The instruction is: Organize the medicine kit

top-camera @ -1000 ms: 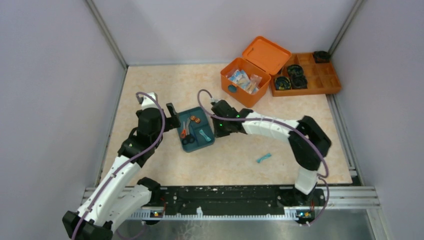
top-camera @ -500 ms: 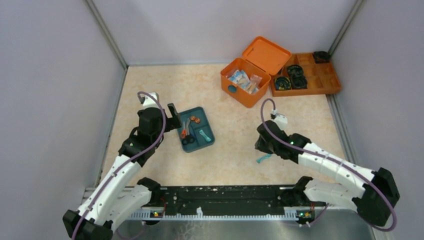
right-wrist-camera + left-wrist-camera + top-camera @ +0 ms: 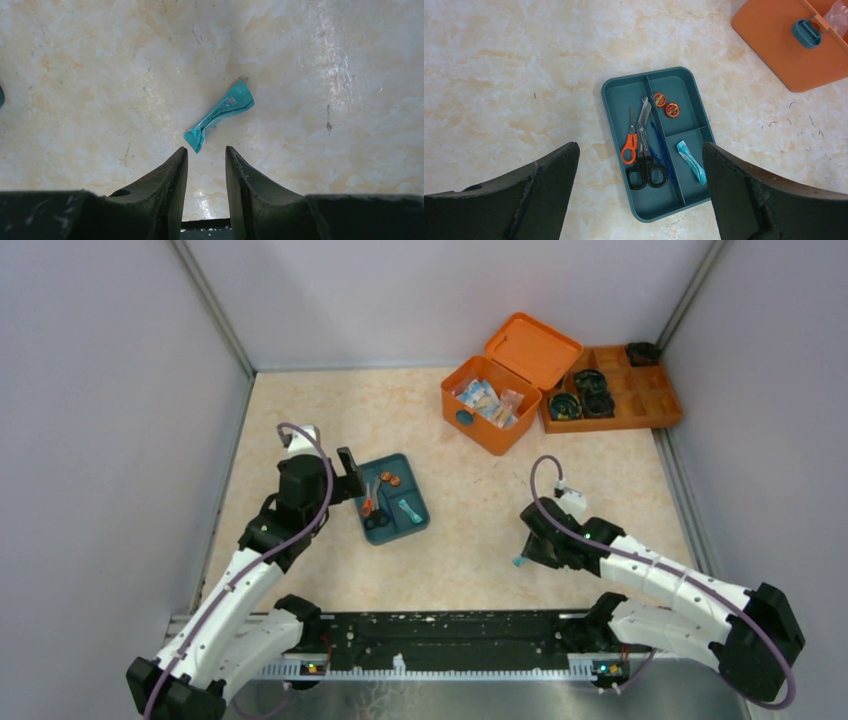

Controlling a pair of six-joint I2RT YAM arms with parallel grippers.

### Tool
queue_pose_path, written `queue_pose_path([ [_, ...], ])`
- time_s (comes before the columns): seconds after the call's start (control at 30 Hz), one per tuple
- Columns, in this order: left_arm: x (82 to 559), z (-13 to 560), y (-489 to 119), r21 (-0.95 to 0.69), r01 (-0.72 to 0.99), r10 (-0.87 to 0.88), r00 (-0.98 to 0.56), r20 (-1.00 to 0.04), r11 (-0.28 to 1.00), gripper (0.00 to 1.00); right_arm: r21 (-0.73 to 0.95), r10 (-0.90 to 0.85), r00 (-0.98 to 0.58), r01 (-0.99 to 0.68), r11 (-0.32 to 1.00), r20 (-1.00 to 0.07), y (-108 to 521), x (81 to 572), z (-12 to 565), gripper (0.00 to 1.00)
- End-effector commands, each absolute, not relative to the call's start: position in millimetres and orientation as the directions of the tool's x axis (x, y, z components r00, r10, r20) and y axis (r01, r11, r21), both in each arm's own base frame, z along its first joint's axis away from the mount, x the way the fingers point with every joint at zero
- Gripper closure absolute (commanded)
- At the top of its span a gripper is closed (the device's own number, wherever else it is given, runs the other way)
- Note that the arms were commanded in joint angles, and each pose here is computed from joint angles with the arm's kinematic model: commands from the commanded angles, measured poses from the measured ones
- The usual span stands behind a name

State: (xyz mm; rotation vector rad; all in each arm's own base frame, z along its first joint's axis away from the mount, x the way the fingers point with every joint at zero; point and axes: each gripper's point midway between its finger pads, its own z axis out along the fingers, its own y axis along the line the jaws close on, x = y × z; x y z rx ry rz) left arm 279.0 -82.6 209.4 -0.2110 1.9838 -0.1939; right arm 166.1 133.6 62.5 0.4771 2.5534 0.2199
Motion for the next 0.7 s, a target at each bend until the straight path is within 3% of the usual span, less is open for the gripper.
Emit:
queue_pose_path([
  [0.0,280.2,205.8,-84.7,-0.249,-0.058,-0.251,-0.407,-0.878,0.967,0.01,0.247,0.386,-0.804,0.303,0.92,-0.452,133.7,166.1,54.9,0.67],
  [0.37,279.5,205.8,-84.5,-0.249,-0.058,-0.25,-0.407,-0.878,0.967,0.01,0.301,0.386,-0.828,0.278,0.912,-0.406,152.7,170.3,39.9,0.67],
  [0.67,279.2,206.5,-84.1,-0.249,-0.058,-0.251,-0.405,-0.879,0.967,0.01,0.258,0.363,-0.843,0.277,0.926,-0.397,147.9,167.6,30.0,0.73],
])
